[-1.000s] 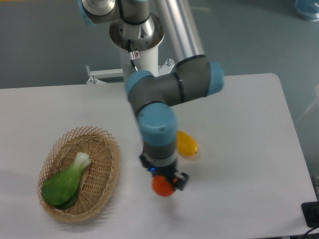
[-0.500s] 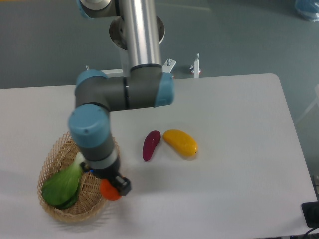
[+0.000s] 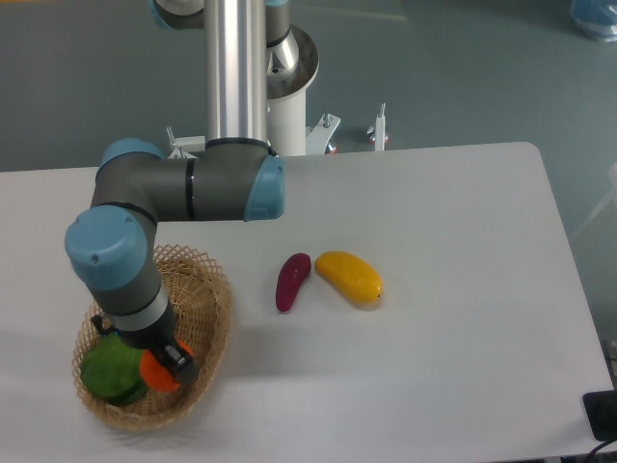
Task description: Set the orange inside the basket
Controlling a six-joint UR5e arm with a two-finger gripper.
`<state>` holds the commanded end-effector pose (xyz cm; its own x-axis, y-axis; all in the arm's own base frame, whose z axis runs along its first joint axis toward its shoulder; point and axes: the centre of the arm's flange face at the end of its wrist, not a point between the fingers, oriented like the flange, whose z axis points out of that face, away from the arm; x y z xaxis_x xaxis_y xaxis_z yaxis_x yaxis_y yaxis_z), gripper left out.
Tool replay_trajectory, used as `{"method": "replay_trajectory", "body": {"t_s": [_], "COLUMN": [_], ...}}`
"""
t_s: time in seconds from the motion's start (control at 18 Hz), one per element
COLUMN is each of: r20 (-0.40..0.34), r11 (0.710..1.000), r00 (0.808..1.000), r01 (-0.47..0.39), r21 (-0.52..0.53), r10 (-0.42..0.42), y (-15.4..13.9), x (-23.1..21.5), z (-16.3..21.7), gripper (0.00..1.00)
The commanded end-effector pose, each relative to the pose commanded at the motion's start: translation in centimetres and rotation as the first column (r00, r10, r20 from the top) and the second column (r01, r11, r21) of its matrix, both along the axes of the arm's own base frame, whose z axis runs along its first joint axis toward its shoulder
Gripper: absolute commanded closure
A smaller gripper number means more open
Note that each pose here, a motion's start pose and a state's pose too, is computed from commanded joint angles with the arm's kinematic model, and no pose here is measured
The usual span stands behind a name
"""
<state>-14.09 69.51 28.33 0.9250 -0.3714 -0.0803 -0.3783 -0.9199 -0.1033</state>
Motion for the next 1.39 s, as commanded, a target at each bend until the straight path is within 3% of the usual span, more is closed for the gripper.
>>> {"method": "replay_trajectory", "body": {"t_s": [0.33, 0.5, 0.89, 1.39], "r20": [0.058, 0.144, 0.131, 0.104], "r11": [1.000, 0.998, 0.995, 0.970], "r00": [0.998, 0.989, 0.991, 0.976], "r01": [0.009, 0.012, -0.019, -0.205], "r21": [0.022, 0.064, 0.094, 0.133], "r10": [-0.010, -0.021, 0.007, 0.192], "y": [0.3, 0.8, 0.7, -3.6], "x": [1.1, 1.8, 0.8, -12.5], "z": [-0.1, 0.4, 2.2, 5.0], "gripper": [0.00, 0.00, 0.00, 0.00]}}
